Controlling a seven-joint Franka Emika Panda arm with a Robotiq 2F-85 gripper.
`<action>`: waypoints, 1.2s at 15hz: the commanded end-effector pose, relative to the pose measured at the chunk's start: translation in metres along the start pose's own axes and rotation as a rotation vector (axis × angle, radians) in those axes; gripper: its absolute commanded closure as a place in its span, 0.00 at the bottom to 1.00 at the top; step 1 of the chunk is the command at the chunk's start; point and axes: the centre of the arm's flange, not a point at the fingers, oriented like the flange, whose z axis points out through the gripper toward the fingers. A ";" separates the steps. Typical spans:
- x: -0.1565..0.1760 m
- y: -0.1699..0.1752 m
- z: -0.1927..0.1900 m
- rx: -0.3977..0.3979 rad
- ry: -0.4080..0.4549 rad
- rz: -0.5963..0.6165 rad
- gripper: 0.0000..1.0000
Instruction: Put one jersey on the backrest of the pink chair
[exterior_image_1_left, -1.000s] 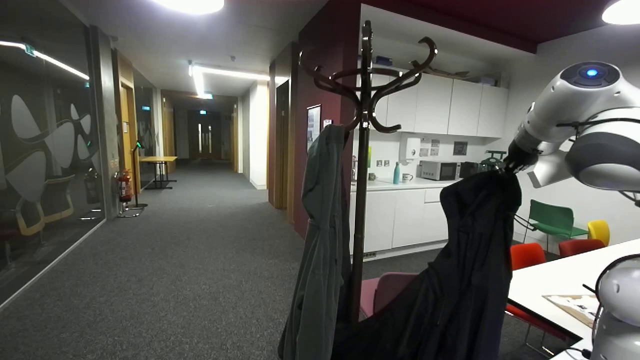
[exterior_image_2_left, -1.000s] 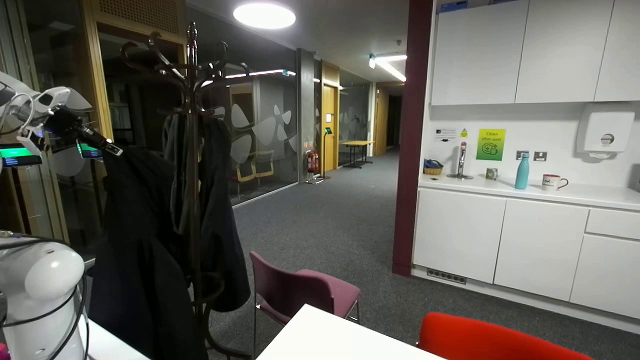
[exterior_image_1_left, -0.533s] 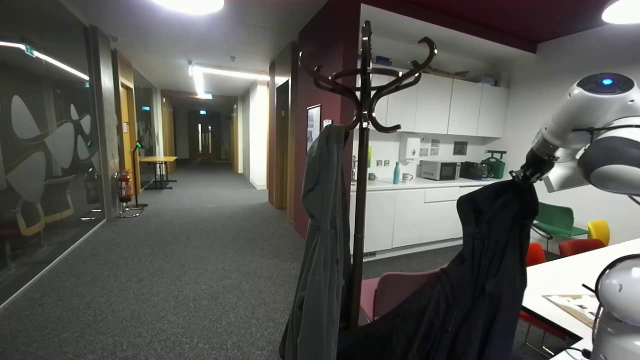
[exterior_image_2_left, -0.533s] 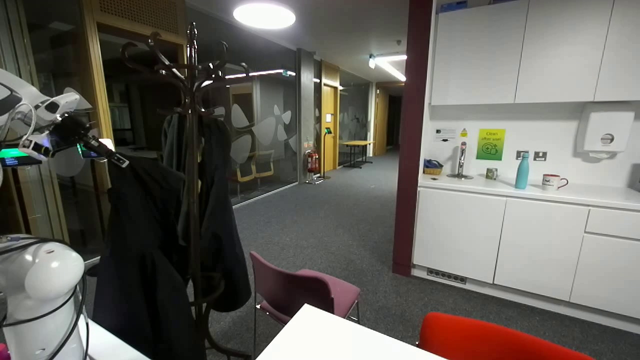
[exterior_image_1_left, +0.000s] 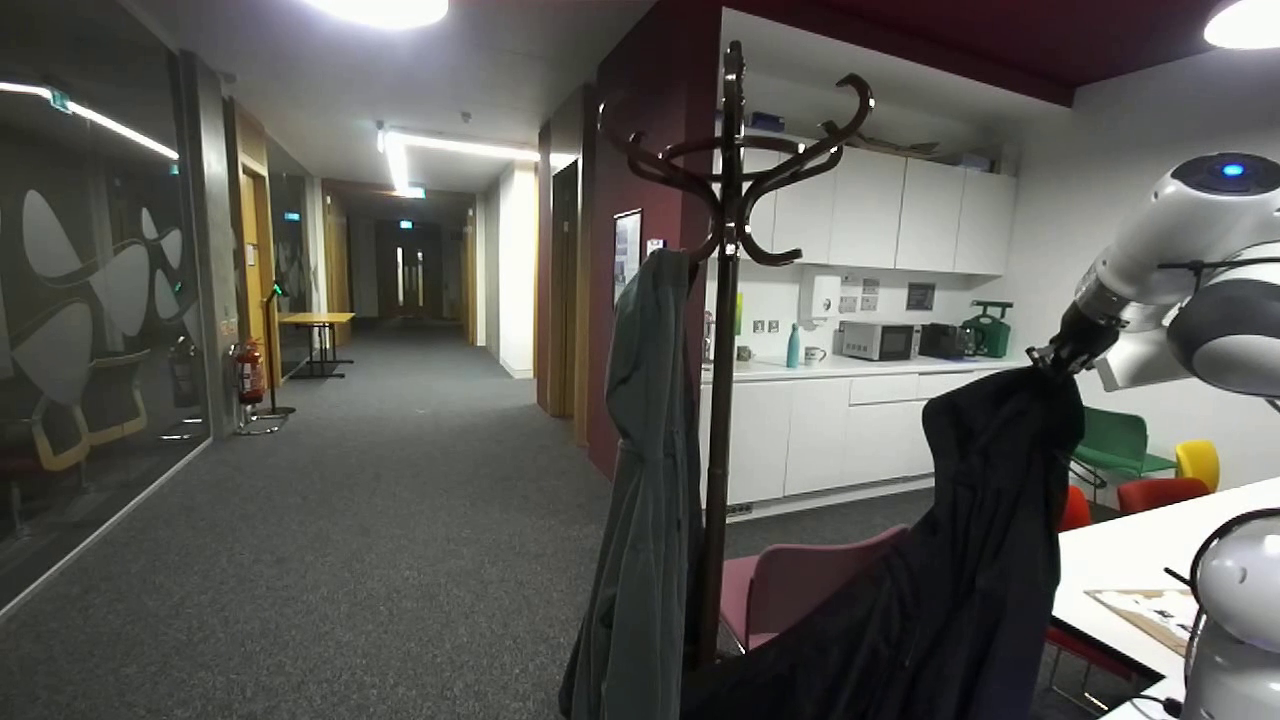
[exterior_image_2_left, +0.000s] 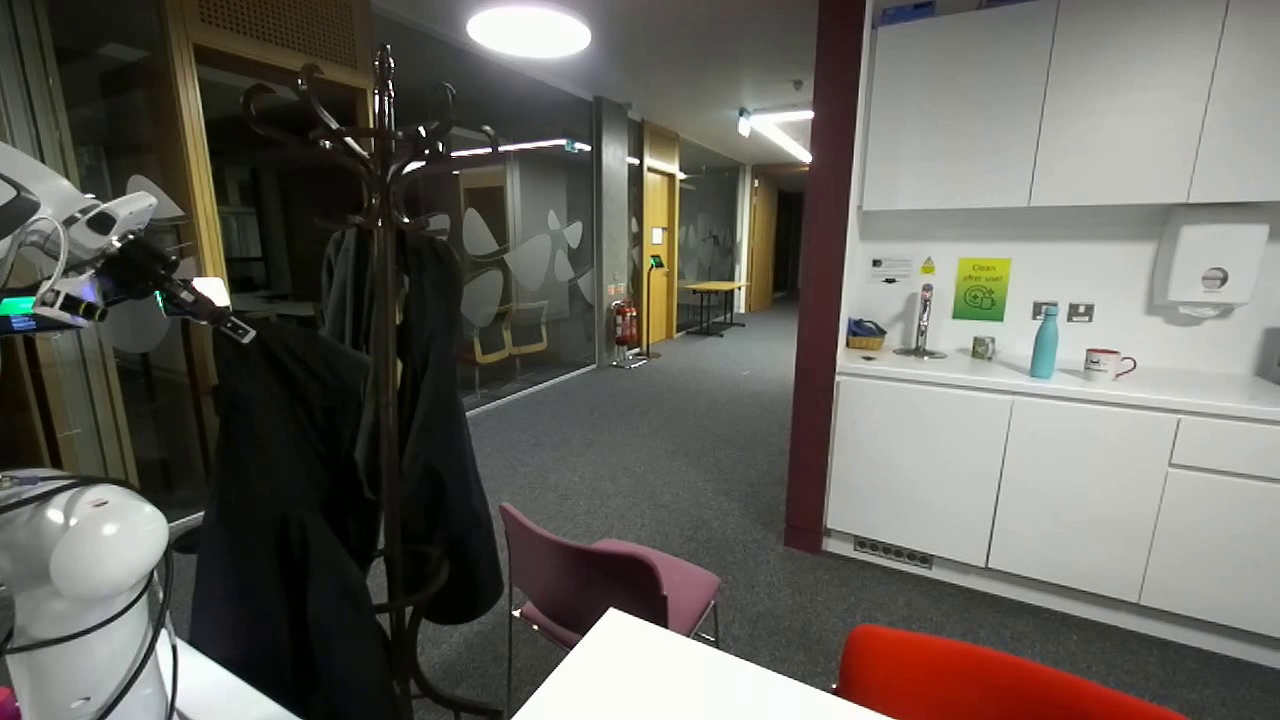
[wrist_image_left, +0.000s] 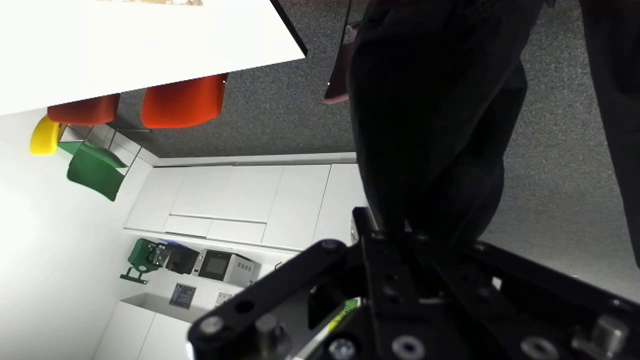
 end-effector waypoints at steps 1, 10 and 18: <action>0.000 0.000 0.000 0.000 0.000 0.000 0.98; 0.032 0.020 -0.006 -0.029 0.013 0.092 1.00; 0.095 0.092 0.016 -0.082 -0.062 0.327 1.00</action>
